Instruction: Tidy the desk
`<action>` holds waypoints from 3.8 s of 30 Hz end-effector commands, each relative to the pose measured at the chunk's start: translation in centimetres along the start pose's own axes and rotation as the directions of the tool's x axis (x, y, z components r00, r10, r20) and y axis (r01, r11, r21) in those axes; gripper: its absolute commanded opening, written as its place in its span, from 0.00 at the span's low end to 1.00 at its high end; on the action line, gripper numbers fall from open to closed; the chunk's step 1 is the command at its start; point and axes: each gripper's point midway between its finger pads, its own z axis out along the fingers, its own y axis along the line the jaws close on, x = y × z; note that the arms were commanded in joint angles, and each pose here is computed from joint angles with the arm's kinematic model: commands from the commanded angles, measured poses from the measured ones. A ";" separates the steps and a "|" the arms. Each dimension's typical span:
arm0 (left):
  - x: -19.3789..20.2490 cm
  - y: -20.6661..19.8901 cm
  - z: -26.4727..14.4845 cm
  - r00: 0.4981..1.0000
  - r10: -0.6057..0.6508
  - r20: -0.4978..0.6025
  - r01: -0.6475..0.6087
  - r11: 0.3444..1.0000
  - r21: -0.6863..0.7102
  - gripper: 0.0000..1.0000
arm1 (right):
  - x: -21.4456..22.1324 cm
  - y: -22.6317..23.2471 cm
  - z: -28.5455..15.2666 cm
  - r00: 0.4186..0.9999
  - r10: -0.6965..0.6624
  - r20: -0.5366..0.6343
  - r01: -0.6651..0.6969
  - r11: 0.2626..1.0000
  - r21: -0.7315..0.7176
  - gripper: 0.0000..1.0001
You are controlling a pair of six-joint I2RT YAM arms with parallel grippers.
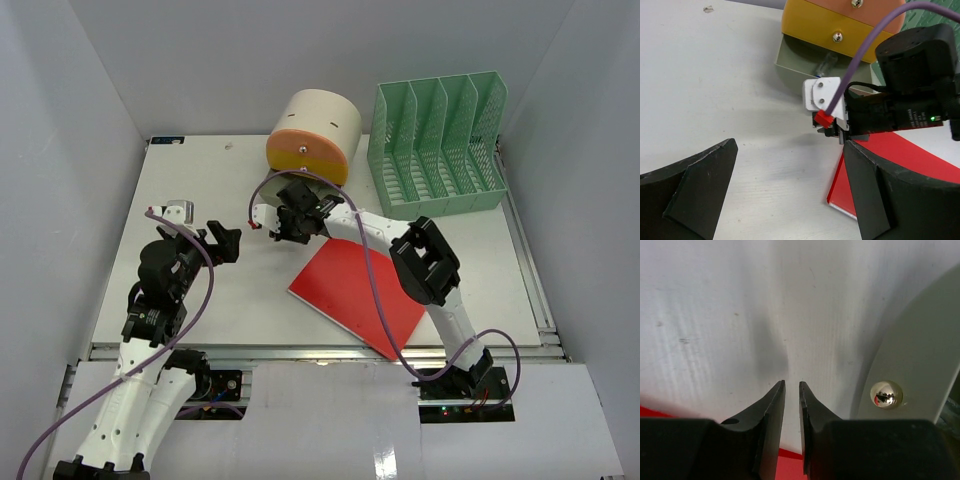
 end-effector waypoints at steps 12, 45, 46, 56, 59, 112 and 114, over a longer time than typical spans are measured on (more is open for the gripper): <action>-0.3 0.8 -0.2 1.000 0.014 0.010 -0.013 0.999 -0.043 0.98 | 3.4 -14.1 -0.7 0.985 0.146 -0.096 -0.053 0.777 0.627 0.42; 9.6 -8.9 -1.7 0.686 -0.527 -0.501 0.663 0.736 0.133 0.90 | 4.4 5.0 -26.9 0.839 0.160 0.519 -0.138 0.987 -0.082 0.74; 9.9 -9.3 -2.0 0.662 -0.544 -0.515 0.683 0.721 0.116 0.90 | 5.4 5.8 -27.0 0.829 0.181 0.528 -0.154 0.983 -0.096 0.74; 17.9 -14.6 -3.8 0.387 -0.710 -0.588 0.756 0.610 -0.239 0.92 | 10.8 7.1 -30.5 0.730 0.305 0.612 -0.339 0.939 -0.063 0.74; 20.9 -15.6 -4.0 0.332 -0.753 -0.568 0.710 0.596 -0.375 0.92 | 11.9 6.8 -30.7 0.715 0.344 0.608 -0.392 0.918 -0.059 0.74; 29.2 -14.0 -0.6 0.371 -0.831 -0.414 0.691 0.545 -0.475 0.87 | 26.9 -0.2 -16.7 0.702 0.706 0.095 -0.606 0.522 0.601 0.56; 29.5 -13.9 -0.6 0.367 -0.832 -0.415 0.690 0.543 -0.478 0.87 | 27.1 0.0 -16.3 0.700 0.709 0.081 -0.606 0.530 0.594 0.54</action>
